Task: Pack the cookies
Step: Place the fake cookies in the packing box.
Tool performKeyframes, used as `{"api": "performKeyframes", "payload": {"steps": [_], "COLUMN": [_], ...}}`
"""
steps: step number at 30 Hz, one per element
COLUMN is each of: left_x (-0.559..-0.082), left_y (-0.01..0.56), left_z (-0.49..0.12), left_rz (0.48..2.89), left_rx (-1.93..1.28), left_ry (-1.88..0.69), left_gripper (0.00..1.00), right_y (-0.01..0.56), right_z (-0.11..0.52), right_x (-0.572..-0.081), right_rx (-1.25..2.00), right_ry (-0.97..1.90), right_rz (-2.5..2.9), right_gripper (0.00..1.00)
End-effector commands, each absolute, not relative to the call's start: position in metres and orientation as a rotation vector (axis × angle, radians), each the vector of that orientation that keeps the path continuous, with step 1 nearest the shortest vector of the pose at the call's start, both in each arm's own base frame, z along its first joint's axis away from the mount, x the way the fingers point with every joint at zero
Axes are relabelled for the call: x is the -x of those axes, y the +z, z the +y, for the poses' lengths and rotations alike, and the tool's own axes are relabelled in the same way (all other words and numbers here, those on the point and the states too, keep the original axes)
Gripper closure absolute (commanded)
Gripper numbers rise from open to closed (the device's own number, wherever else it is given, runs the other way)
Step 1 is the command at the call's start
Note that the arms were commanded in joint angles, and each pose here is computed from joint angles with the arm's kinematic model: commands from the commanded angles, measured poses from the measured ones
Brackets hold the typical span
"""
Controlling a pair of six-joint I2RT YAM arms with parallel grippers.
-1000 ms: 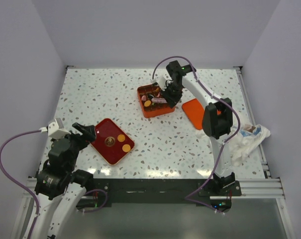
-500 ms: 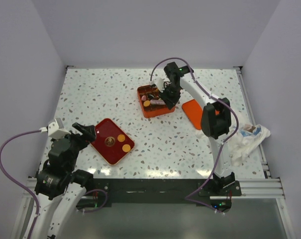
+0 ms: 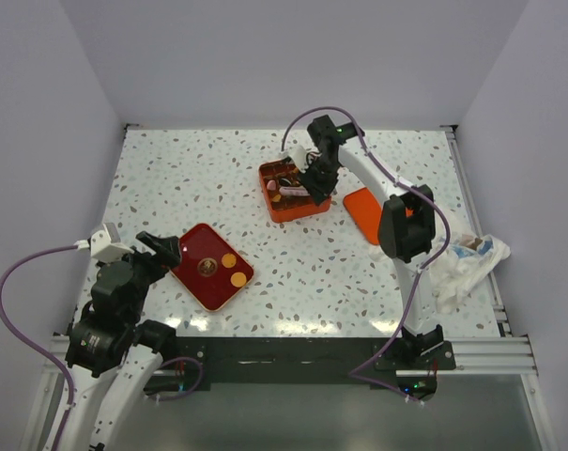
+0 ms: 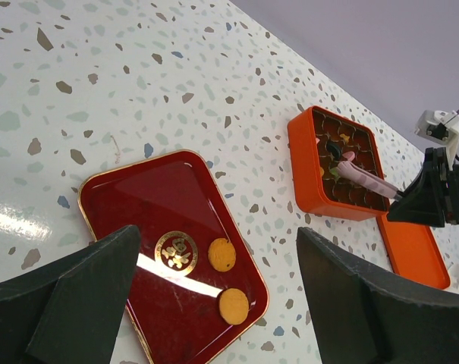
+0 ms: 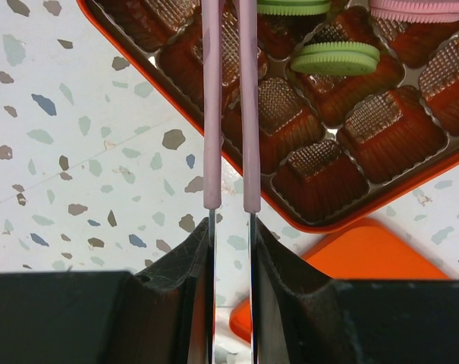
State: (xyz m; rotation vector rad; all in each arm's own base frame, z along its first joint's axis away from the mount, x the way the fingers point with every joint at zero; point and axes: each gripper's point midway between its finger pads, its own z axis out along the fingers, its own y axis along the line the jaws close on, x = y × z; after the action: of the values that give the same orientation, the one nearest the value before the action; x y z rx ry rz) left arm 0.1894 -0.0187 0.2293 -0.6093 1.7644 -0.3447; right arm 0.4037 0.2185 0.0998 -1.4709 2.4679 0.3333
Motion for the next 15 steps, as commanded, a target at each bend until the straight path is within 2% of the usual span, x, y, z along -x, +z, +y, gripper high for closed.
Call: {"api": "performKeyframes", "payload": {"steps": [1, 7, 11, 15], "left_x": [-0.193, -0.196, -0.199, -0.201], "left_y": [0.237, 0.236, 0.234, 0.233], "left_z": [-0.02, -0.024, -0.028, -0.032], "left_rz": [1.737, 1.748, 1.76, 1.766], "left_rx": [0.604, 0.592, 0.584, 0.586], "left_ry": [-0.36, -0.367, -0.382, -0.403], "left_gripper": [0.11, 0.11, 0.11, 0.11], "right_y": [0.137, 0.18, 0.175, 0.167], "right_z": [0.239, 0.266, 0.289, 0.321], "right_x": [-0.408, -0.38, -0.324, -0.271], "right_rx": [1.449, 1.562, 1.782, 2.025], "right_ry": [0.422, 0.612, 0.728, 0.726], "right_rz": [2.337, 2.071, 1.865, 1.628], "right_gripper": [0.84, 0.83, 0.83, 0.82]}}
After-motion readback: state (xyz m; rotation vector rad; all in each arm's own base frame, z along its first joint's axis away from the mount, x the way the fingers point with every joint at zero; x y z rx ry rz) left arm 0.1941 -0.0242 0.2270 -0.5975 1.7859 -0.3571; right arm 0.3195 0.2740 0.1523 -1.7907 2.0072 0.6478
